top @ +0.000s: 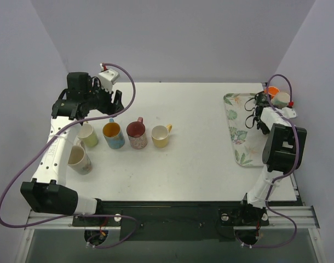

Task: Turn the mug right side up

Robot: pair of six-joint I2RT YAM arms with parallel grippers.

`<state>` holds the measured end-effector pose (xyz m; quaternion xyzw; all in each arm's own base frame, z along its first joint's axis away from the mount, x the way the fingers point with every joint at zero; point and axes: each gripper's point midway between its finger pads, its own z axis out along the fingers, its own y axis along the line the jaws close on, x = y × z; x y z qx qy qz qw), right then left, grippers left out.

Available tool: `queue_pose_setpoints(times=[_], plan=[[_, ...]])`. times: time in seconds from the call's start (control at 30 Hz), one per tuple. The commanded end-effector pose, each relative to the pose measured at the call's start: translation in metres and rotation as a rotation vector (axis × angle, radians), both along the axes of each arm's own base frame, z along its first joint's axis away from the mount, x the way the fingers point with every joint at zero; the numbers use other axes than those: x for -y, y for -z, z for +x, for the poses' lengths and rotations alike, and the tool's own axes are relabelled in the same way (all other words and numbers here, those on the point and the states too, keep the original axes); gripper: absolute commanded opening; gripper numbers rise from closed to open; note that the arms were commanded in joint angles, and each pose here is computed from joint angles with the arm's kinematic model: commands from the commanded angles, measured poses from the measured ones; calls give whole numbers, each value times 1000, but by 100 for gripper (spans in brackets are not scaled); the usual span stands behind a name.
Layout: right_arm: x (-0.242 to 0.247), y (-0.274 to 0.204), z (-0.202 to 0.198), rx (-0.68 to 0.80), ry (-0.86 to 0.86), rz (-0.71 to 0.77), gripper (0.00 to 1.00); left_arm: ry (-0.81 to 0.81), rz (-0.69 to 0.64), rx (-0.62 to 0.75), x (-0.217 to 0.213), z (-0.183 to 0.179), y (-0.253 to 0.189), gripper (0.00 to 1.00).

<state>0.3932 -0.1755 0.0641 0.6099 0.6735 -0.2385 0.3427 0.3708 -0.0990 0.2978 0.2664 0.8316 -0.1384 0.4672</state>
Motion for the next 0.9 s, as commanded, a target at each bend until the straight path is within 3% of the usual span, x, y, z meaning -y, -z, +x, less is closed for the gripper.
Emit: queue_pose_setpoints(times=[0.0,0.1,0.27,0.47,0.73,0.87], plan=[[1,4,12,-6,-14,44,38,30,-29,48,7,2,-15,76],[-1,4,14,-13,-38,53,0,32,-30,48,7,2,-15,76],[-18,-4,9,36,-137,107,0,76,-44,30,14,-4,-12,76],[-77,-37,3,214,-402,278,0,219,-31,19,38,-24,-4,79],[-155,-102,-33,388,-681,316,0,471,-63,46,108,-70,6,84],[-199,-139,-45,490,-819,369,0,577,-71,153,141,-96,1,86]])
